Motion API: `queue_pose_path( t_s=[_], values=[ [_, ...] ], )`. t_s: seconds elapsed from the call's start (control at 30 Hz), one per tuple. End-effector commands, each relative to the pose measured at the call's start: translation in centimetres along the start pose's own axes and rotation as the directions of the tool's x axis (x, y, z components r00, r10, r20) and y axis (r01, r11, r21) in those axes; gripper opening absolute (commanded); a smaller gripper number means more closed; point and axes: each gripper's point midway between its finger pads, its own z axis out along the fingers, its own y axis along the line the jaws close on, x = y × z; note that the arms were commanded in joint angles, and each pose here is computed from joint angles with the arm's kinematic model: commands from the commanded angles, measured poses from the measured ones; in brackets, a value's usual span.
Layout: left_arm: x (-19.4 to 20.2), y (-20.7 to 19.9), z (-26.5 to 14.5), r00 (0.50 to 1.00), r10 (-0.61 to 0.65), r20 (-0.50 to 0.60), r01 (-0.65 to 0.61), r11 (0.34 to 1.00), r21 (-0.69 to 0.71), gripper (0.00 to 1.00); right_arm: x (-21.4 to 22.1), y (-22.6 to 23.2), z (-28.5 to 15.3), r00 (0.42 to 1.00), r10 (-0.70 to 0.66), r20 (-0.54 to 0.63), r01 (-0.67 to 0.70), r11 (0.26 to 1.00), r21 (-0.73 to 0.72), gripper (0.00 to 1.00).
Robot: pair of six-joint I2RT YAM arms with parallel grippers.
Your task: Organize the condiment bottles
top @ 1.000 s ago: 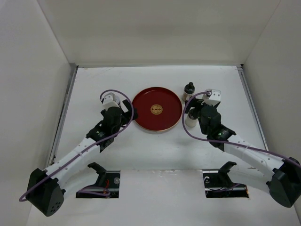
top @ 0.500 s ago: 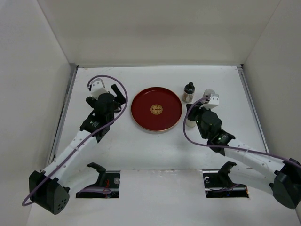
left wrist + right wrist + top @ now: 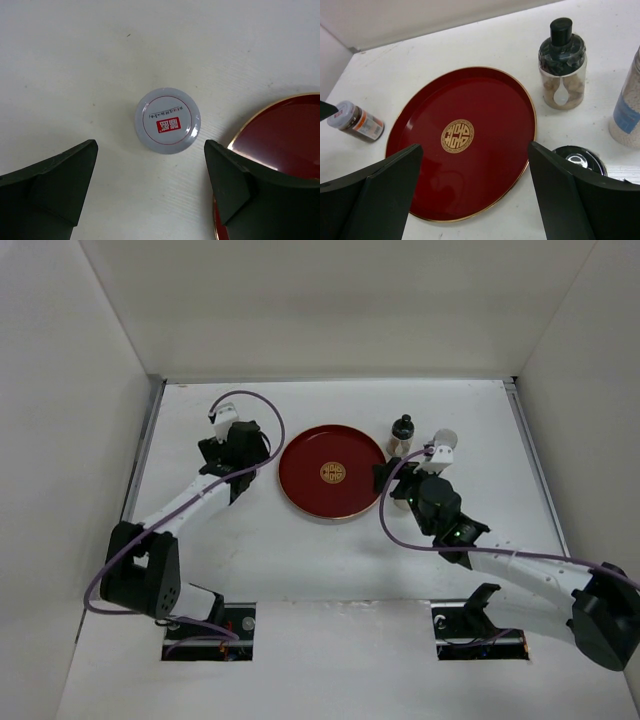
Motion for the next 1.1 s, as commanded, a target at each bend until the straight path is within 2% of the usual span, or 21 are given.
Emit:
queue_pose_path(
  t_s=[0.0, 0.23, 0.37, 0.5, 0.57, 0.63, 0.73, 0.9, 1.07],
  values=[
    [-4.0, -1.7, 1.0, 0.993, -0.056, 0.102, 0.052, 0.998, 0.035, 0.89, -1.2, 1.6, 0.4, 0.999, 0.029, 0.041, -0.027, 0.998, -0.050, 0.93],
    [-2.2, -3.0, 4.2, 0.998, -0.034, 0.047, 0.033, 0.999, 0.026, 0.84, -0.6, 1.8, 0.8, 1.000, 0.015, 0.025, -0.013, 0.998, -0.054, 0.93],
    [-2.0, -3.4, 5.0, 0.998, -0.035, 0.044, 0.034, 0.999, 0.023, 0.68, -0.3, 1.8, 0.9, 1.000, 0.008, 0.019, -0.007, 0.999, -0.051, 0.93],
    [-1.3, -3.5, 5.2, 0.999, -0.028, 0.035, 0.027, 1.000, 0.014, 0.61, -0.1, 1.7, 1.1, 1.000, 0.005, 0.015, -0.004, 0.999, -0.049, 0.93],
    [-1.4, -3.2, 5.1, 0.999, -0.037, 0.035, 0.037, 0.999, 0.007, 0.50, 0.0, 1.7, 1.1, 1.000, 0.004, 0.011, -0.003, 0.999, -0.047, 0.93],
    [-2.1, -3.0, 4.6, 0.997, -0.063, 0.052, 0.062, 0.998, 0.011, 0.40, 0.3, 1.6, 1.2, 1.000, 0.001, 0.006, 0.000, 0.999, -0.045, 0.93],
    [-4.2, -2.9, 3.2, 0.989, -0.108, 0.096, 0.105, 0.994, 0.033, 0.33, 0.3, 1.7, 1.2, 1.000, 0.001, 0.006, 0.000, 0.999, -0.045, 0.94],
    [-9.6, -3.7, -1.1, 0.961, -0.184, 0.209, 0.163, 0.980, 0.114, 0.31, 0.2, 1.7, 1.2, 1.000, 0.001, 0.007, -0.001, 0.999, -0.046, 0.94],
    [-11.0, -8.1, -4.6, 0.958, -0.176, 0.228, 0.120, 0.963, 0.239, 0.31, -0.3, 1.3, 0.9, 0.999, 0.022, 0.026, -0.021, 0.999, -0.041, 0.94]
  ],
)
